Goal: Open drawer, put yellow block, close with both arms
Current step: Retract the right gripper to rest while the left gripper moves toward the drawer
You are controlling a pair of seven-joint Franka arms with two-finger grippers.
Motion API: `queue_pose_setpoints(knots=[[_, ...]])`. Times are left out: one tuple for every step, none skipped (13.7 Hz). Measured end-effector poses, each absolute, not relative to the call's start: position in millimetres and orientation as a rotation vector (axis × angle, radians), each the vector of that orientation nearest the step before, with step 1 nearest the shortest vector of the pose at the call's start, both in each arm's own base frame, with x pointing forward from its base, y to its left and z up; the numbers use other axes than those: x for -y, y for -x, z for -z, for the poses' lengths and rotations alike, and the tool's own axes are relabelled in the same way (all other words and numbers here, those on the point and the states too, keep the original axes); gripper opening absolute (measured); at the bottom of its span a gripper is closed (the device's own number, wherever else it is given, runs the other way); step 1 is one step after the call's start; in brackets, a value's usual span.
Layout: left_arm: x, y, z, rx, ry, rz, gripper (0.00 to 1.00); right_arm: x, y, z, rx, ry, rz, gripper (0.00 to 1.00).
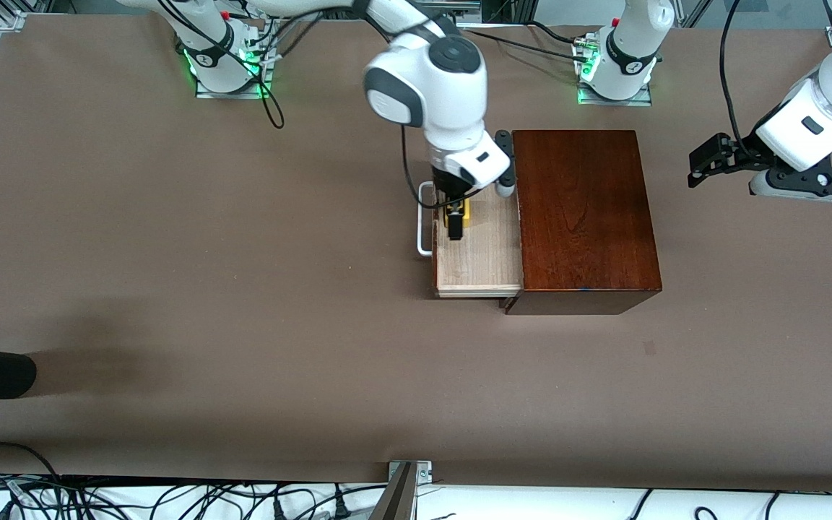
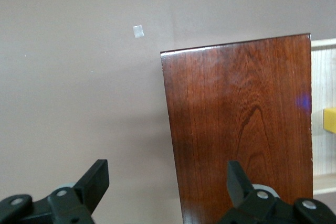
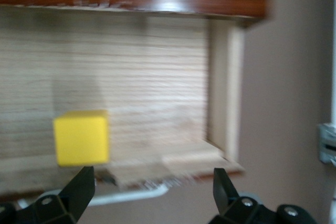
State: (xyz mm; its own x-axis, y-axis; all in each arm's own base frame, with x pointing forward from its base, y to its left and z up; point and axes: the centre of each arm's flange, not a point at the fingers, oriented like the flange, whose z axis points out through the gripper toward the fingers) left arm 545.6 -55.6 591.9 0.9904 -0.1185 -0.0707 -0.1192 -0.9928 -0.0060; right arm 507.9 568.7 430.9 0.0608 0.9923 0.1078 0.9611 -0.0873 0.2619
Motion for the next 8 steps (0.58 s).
queue_pose_setpoints(knots=[[55,-545,-591,-0.223,3.122,-0.121,1.00,-543,-530,-463,-1.975,-2.269,-0.430,1.00],[55,-545,-591,-0.266,3.119,-0.125,1.00,-510,-554,-495,-1.901,-2.342,-0.463,1.00],[54,-545,-591,-0.323,3.116,-0.126,1.00,-473,-576,-524,-1.828,-2.407,-0.489,1.00],[54,-545,-591,-0.391,3.109,-0.130,1.00,-439,-591,-548,-1.762,-2.467,-0.506,1.00],[54,-544,-590,-0.476,3.100,-0.149,1.00,-410,-602,-568,-1.706,-2.524,-0.524,1.00],[54,-542,-590,-0.580,3.086,-0.182,1.00,-383,-610,-585,-1.645,-2.594,-0.530,1.00],[54,-541,-590,-0.714,3.064,-0.223,1.00,-355,-614,-599,-1.572,-2.684,-0.500,1.00],[54,-540,-591,-0.859,3.035,-0.256,1.00,-329,-615,-610,-1.490,-2.768,-0.454,1.00]])
